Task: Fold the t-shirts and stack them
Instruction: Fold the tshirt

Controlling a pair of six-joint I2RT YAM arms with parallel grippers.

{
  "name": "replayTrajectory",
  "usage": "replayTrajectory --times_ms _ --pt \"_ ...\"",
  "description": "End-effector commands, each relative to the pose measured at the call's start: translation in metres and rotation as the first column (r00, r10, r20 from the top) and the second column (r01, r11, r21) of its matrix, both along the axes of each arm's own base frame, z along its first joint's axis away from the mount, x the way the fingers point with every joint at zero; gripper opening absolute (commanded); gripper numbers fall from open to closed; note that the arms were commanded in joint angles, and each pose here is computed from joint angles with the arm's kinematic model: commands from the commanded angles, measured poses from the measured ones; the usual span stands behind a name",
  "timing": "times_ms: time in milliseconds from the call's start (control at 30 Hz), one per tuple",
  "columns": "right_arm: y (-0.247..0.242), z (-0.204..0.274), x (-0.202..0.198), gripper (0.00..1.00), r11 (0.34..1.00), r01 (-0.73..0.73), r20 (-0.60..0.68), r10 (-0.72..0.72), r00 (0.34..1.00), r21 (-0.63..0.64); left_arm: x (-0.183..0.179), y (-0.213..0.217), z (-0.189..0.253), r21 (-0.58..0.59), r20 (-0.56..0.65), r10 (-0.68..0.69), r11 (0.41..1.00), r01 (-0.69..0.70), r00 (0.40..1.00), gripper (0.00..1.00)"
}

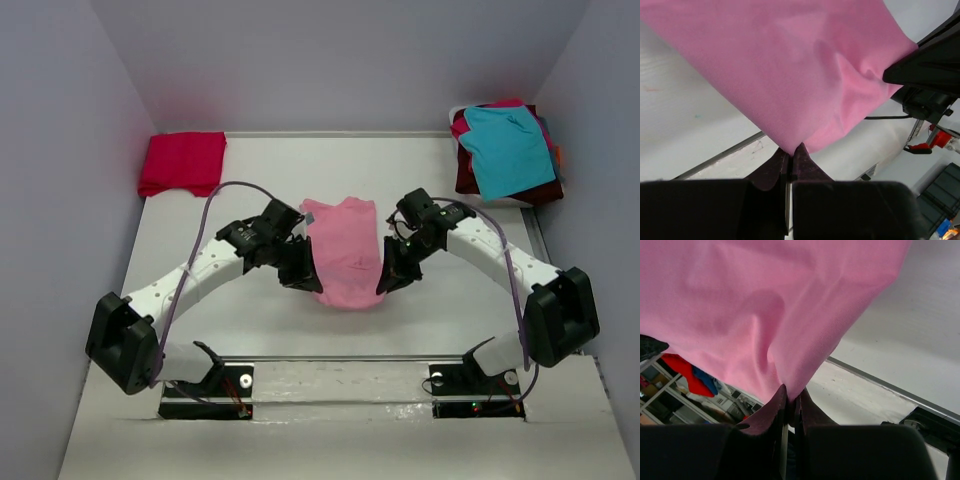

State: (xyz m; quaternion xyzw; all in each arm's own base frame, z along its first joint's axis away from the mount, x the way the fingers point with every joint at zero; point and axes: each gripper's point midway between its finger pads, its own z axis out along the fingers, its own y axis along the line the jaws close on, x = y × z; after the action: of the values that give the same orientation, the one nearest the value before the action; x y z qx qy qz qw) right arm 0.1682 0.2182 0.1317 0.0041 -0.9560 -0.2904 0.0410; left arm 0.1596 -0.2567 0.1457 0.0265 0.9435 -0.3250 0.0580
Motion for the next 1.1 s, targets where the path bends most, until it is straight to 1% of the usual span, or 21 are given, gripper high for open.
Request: replayTrajectory --times_ms 0,33,67,100,167,200,233,267,333,400,433,467,667,833,1067 --pt "0.012 0.026 0.037 0.07 0.999 0.041 0.137 -0.042 0.990 0.009 0.027 -0.015 0.029 -0.021 0.104 -0.008 1.000 0.010 0.995 0.06" --pt "0.014 0.032 0.043 0.07 0.999 0.046 0.165 -0.047 0.985 0.012 0.032 -0.018 0.032 -0.025 0.114 -0.010 1.000 0.013 0.993 0.06" --pt "0.015 0.031 0.049 0.07 0.999 0.050 0.166 -0.049 0.985 0.002 0.036 -0.021 0.034 -0.025 0.127 -0.013 1.000 0.016 0.992 0.06" --pt "0.019 0.041 0.061 0.07 0.998 0.057 0.204 -0.057 0.977 0.006 0.045 -0.027 0.041 -0.031 0.142 -0.012 0.999 0.017 0.990 0.06" --pt "0.022 0.044 0.073 0.07 0.998 0.066 0.222 -0.064 0.973 -0.003 0.053 -0.033 0.049 -0.042 0.164 -0.012 0.999 0.019 0.986 0.06" --pt "0.023 0.048 0.079 0.07 0.998 0.070 0.236 -0.067 0.969 -0.006 0.063 -0.036 0.057 -0.048 0.183 -0.004 0.999 0.013 0.983 0.06" --pt "0.027 0.059 0.089 0.07 0.997 0.073 0.271 -0.072 0.960 0.005 0.067 -0.039 0.062 -0.056 0.192 -0.004 0.998 0.015 0.981 0.06" --pt "0.027 0.056 0.096 0.07 0.997 0.080 0.276 -0.073 0.958 -0.014 0.073 -0.043 0.069 -0.063 0.211 -0.010 0.998 0.024 0.977 0.06" --pt "0.031 0.067 0.110 0.07 0.996 0.088 0.315 -0.081 0.946 -0.011 0.082 -0.044 0.072 -0.058 0.223 -0.002 0.998 0.015 0.975 0.06" --pt "0.035 0.064 0.119 0.07 0.995 0.094 0.311 -0.083 0.947 -0.019 0.093 -0.046 0.077 -0.062 0.231 0.004 0.998 0.011 0.973 0.06" --pt "0.036 0.070 0.128 0.07 0.994 0.106 0.328 -0.097 0.940 -0.008 0.098 -0.045 0.080 -0.066 0.242 0.012 0.998 0.004 0.970 0.06" --pt "0.036 0.064 0.129 0.07 0.994 0.107 0.317 -0.095 0.944 -0.018 0.100 -0.046 0.081 -0.066 0.243 0.009 0.998 0.007 0.970 0.06" --pt "0.037 0.069 0.164 0.07 0.990 0.139 0.341 -0.124 0.932 -0.018 0.136 -0.034 0.088 -0.079 0.258 0.068 0.996 -0.050 0.964 0.06" --pt "0.034 0.053 0.182 0.07 0.986 0.160 0.308 -0.141 0.941 -0.038 0.157 -0.031 0.083 -0.107 0.236 0.096 0.992 -0.072 0.967 0.06" --pt "0.023 0.034 0.208 0.07 0.978 0.208 0.265 -0.194 0.944 -0.023 0.180 -0.032 0.067 -0.157 0.182 0.127 0.983 -0.099 0.975 0.06"
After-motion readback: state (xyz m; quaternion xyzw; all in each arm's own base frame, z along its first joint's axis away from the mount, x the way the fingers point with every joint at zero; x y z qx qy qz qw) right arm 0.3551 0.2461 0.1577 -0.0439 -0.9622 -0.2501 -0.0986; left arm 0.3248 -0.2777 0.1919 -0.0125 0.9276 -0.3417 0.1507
